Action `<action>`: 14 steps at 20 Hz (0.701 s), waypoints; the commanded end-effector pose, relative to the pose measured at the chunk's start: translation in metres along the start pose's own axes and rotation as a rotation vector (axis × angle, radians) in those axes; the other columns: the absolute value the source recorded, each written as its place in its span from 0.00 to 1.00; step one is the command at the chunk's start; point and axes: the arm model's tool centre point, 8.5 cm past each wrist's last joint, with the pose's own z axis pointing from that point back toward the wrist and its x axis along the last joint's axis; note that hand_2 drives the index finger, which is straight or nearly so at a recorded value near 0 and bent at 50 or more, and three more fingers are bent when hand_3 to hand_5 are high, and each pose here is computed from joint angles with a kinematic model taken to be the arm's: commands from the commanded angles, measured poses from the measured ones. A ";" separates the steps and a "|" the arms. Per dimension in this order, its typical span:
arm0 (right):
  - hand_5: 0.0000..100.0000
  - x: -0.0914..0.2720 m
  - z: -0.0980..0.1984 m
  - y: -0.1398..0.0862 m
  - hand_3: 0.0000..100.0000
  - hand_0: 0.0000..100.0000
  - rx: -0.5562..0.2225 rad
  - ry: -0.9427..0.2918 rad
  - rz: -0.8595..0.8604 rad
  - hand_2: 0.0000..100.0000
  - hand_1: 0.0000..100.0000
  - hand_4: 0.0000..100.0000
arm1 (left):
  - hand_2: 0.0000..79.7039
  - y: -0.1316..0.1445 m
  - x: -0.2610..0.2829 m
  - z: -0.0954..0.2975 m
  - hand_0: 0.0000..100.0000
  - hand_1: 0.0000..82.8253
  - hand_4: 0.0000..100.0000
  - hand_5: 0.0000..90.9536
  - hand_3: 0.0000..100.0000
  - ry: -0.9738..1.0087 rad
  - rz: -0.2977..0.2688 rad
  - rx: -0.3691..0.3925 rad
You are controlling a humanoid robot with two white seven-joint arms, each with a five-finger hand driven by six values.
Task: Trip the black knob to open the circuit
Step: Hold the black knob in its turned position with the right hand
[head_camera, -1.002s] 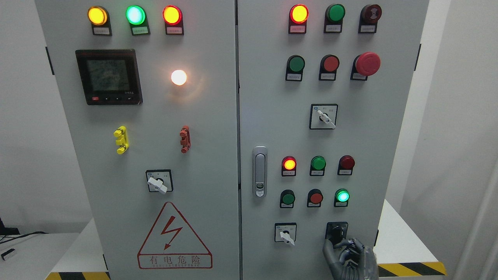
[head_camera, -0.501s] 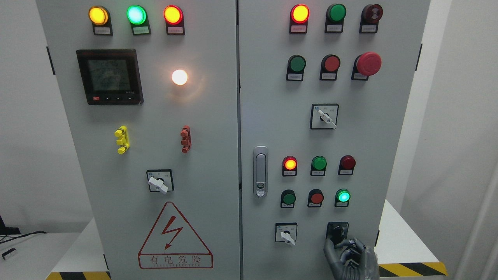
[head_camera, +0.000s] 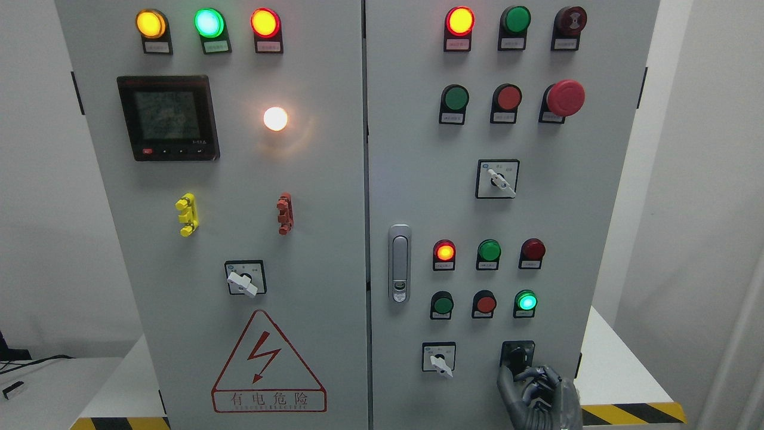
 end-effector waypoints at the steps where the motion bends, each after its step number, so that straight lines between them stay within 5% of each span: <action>1: 0.96 0.000 0.000 -0.001 0.95 0.30 -0.003 0.001 -0.002 0.59 0.69 0.90 | 0.00 0.000 0.000 0.000 0.12 0.47 0.00 0.00 0.00 -0.002 -0.030 -0.005; 14: 0.96 0.001 -0.001 -0.001 0.94 0.29 -0.007 -0.003 0.001 0.58 0.69 0.89 | 0.00 0.000 0.000 0.000 0.12 0.47 0.00 0.00 0.00 0.000 -0.030 -0.005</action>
